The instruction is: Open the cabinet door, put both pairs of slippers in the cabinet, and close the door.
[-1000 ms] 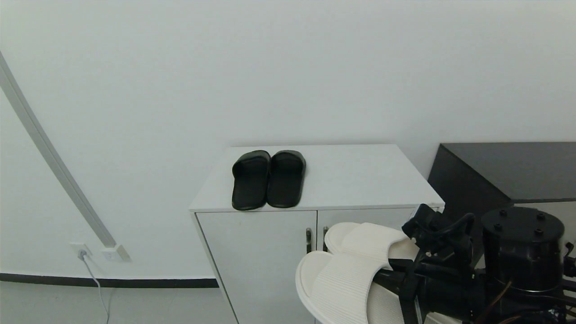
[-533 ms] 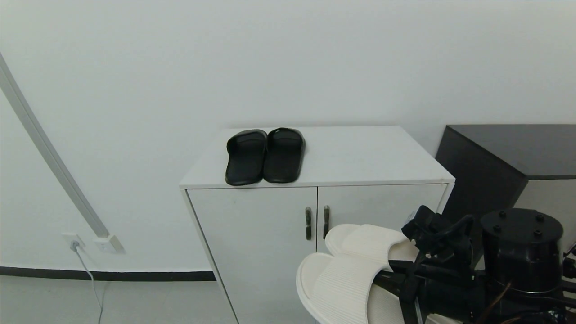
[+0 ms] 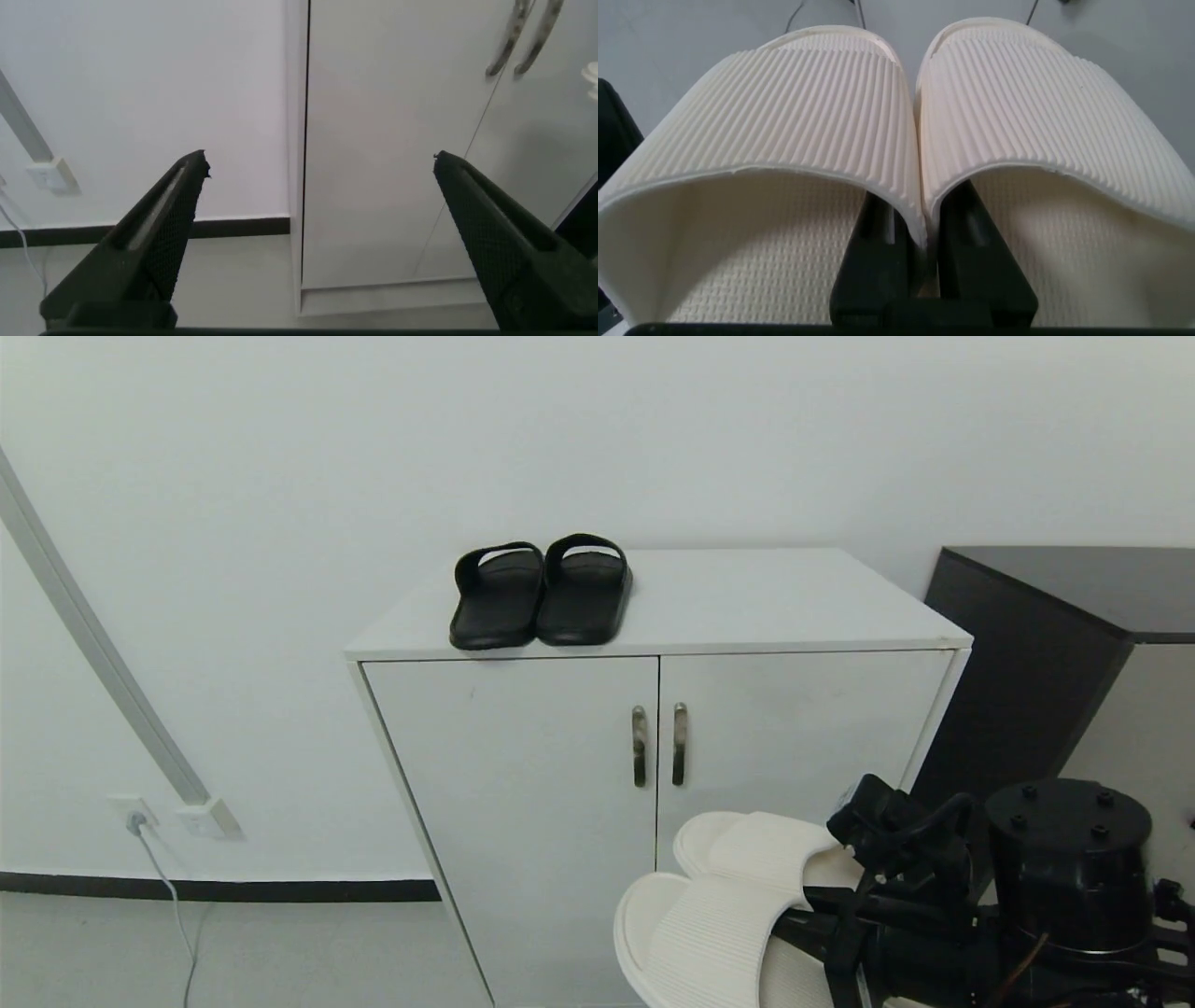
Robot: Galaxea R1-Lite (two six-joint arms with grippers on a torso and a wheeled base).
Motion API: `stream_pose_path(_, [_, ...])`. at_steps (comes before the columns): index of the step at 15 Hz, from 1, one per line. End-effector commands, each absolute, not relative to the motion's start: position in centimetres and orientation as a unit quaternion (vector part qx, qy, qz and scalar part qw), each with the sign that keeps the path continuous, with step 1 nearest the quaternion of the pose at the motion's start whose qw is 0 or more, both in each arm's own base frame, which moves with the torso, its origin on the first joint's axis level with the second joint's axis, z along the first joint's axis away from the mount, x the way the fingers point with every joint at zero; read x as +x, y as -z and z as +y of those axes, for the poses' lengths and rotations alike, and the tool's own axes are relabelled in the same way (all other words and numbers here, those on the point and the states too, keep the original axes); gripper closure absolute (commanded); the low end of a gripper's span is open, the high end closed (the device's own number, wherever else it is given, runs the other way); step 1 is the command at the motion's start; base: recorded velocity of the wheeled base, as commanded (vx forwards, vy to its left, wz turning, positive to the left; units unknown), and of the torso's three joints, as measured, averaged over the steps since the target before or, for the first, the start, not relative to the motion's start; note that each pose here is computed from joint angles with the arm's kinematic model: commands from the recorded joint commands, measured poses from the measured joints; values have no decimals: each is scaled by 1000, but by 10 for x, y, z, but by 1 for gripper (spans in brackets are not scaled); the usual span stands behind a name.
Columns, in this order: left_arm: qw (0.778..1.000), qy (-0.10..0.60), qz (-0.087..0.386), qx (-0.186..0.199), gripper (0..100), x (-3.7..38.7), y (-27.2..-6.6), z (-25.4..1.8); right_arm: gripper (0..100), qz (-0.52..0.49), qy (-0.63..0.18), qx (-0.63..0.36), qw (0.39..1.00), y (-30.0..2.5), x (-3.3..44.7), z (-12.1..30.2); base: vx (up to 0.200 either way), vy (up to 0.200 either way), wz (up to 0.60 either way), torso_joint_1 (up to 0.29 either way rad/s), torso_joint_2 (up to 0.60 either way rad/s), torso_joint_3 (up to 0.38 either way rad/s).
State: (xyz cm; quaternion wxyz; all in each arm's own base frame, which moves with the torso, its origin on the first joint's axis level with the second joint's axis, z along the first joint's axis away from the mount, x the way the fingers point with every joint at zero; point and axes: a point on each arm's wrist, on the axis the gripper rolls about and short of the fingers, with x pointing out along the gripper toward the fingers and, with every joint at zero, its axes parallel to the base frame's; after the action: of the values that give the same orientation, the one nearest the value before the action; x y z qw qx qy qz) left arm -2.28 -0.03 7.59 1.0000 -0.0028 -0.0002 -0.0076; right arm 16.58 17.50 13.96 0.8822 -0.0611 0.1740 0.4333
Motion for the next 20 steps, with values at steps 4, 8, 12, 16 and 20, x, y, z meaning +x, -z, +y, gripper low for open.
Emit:
stream_pose_path(4, [1000, 7, 0, -2, 0, -23, -76, 0, 100, 174, -434, -62, 882, -134, 166, 176, 0, 0, 0, -139, 470, 330])
stream_pose_path(8, [1000, 6, 0, -3, 0, -23, -76, 0, 100, 175, -434, -63, 881, -133, 165, 175, 0, 0, 0, -101, 452, 358])
stream_pose_path(12, [1000, 5, 0, -3, 0, -23, -76, 0, 100, 176, -434, -64, 881, -131, 164, 174, 0, 0, 0, -40, 438, 398])
stream_pose_path(16, [1000, 4, -3, -3, 0, -23, -77, 0, 100, 173, -437, -63, 881, -130, 162, 174, 0, 0, 0, -2, 46, 41])
stream_pose_path(20, [999, -11, -39, -23, 0, -30, -108, 0, 100, 173, -438, -64, 880, -129, 161, 173, 0, 0, 0, 0, 0, 0])
